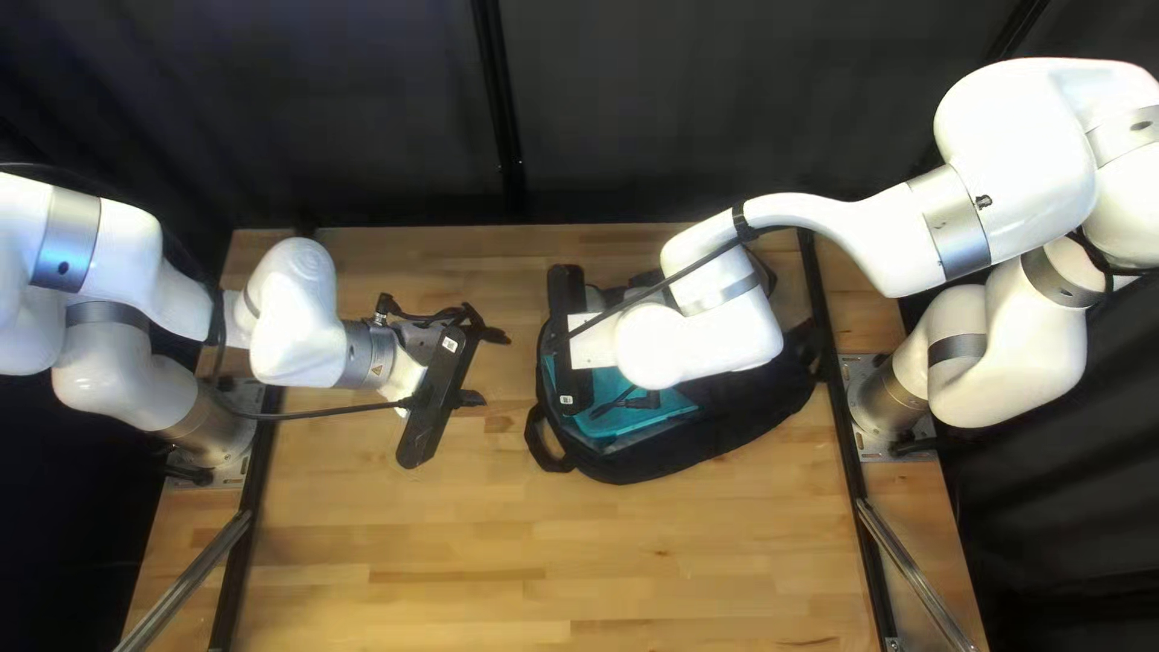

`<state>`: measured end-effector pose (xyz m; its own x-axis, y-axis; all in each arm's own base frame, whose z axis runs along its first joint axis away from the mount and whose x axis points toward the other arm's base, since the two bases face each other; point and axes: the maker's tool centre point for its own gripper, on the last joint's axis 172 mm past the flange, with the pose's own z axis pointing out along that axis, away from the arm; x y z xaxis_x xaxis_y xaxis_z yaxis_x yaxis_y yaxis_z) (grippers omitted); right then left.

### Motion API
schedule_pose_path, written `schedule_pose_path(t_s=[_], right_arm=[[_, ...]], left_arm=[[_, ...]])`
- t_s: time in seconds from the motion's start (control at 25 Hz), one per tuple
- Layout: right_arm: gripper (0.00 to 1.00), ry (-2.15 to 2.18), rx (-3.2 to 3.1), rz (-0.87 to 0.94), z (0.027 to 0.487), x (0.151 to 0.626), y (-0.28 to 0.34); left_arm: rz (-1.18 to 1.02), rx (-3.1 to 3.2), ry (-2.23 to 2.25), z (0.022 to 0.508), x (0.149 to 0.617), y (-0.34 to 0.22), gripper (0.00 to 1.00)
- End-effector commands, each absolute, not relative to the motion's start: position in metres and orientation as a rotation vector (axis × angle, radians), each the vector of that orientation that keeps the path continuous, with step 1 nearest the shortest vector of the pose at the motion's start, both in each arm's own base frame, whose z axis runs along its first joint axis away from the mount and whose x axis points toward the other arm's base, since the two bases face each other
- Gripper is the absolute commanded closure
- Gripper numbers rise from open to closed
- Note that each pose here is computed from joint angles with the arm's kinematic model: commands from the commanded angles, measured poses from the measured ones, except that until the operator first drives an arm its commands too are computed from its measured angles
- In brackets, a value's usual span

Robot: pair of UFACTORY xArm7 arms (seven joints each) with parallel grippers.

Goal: Remove a lunch box from a kids backpack

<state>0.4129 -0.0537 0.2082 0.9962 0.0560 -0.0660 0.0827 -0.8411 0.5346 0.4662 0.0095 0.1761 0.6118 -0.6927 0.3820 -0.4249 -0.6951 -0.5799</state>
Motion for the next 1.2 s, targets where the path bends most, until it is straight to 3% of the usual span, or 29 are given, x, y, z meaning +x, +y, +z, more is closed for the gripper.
schedule_pose_path(t_s=[0.04,1.2], right_arm=[[1.00,0.100,2.571,-0.063,0.208,0.413,-0.053],[1.00,0.105,2.570,-0.065,0.211,0.421,-0.053]], left_arm=[[-0.838,-2.482,0.829,0.153,0.509,0.026,0.00],[-0.873,-2.450,0.788,0.136,0.512,0.023,0.00]])
